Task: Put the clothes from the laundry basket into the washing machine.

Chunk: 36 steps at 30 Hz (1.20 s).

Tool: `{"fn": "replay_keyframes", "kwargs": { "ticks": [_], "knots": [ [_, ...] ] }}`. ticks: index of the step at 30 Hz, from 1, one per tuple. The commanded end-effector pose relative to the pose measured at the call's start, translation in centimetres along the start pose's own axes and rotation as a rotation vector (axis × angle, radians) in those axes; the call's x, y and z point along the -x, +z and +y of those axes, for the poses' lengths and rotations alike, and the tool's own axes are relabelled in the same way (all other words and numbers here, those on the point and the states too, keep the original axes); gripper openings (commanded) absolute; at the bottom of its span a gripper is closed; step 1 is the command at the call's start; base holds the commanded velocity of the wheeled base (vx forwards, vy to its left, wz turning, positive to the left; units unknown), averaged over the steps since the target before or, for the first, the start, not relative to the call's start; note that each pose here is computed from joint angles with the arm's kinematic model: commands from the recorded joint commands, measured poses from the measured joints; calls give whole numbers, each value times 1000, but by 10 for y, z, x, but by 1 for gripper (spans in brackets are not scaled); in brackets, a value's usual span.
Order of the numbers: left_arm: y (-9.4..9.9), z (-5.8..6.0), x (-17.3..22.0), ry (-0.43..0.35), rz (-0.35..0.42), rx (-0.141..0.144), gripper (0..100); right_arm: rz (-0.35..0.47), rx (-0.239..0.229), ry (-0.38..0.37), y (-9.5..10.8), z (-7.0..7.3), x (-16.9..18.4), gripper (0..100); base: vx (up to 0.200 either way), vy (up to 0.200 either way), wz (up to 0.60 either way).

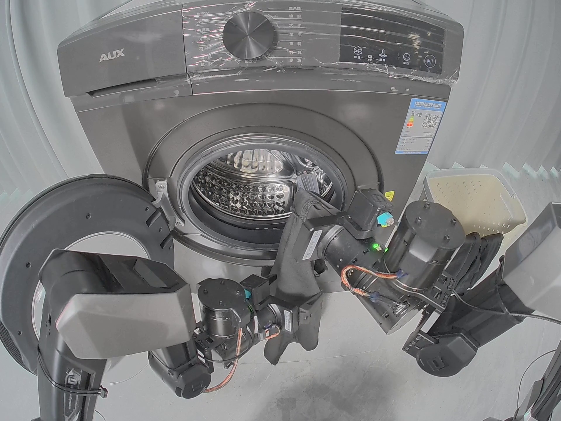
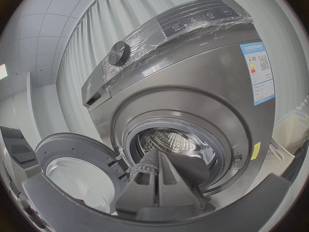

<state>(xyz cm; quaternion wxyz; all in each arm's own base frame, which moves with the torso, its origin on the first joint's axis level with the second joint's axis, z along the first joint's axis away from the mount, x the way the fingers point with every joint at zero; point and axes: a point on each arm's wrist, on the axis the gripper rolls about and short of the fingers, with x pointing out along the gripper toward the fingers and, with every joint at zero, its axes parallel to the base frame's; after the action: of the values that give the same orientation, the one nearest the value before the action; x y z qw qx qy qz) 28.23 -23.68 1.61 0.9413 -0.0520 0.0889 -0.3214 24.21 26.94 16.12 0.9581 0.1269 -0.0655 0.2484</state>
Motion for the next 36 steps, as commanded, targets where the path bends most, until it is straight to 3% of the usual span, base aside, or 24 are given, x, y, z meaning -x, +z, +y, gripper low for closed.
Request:
{"fn": "replay_keyframes", "kwargs": {
  "ticks": [1,6,8,9,13,18,28,36],
  "knots": [
    [-6,16,-11,76,-12,8,100,-4,1,-8,2,-3,0,0,0,0,0],
    [-1,37,4,154,6,14,100,2,-3,-15,1,-6,1,0,0,0,0],
    [-1,40,8,166,12,15,100,3,-3,-16,1,-7,2,0,0,0,0],
    [1,50,18,199,28,20,100,5,-1,-19,0,-8,2,0,0,0,0],
    [5,63,32,240,42,25,100,3,-1,-22,1,-9,2,0,0,0,0],
    [11,91,45,325,42,29,100,2,-6,-15,0,-8,2,0,0,0,0],
    [13,105,42,364,22,35,100,18,-3,-7,-4,-6,7,0,0,0,0],
    [12,102,41,341,27,36,100,40,5,-1,-10,-4,9,0,0,0,0]
  ]
}}
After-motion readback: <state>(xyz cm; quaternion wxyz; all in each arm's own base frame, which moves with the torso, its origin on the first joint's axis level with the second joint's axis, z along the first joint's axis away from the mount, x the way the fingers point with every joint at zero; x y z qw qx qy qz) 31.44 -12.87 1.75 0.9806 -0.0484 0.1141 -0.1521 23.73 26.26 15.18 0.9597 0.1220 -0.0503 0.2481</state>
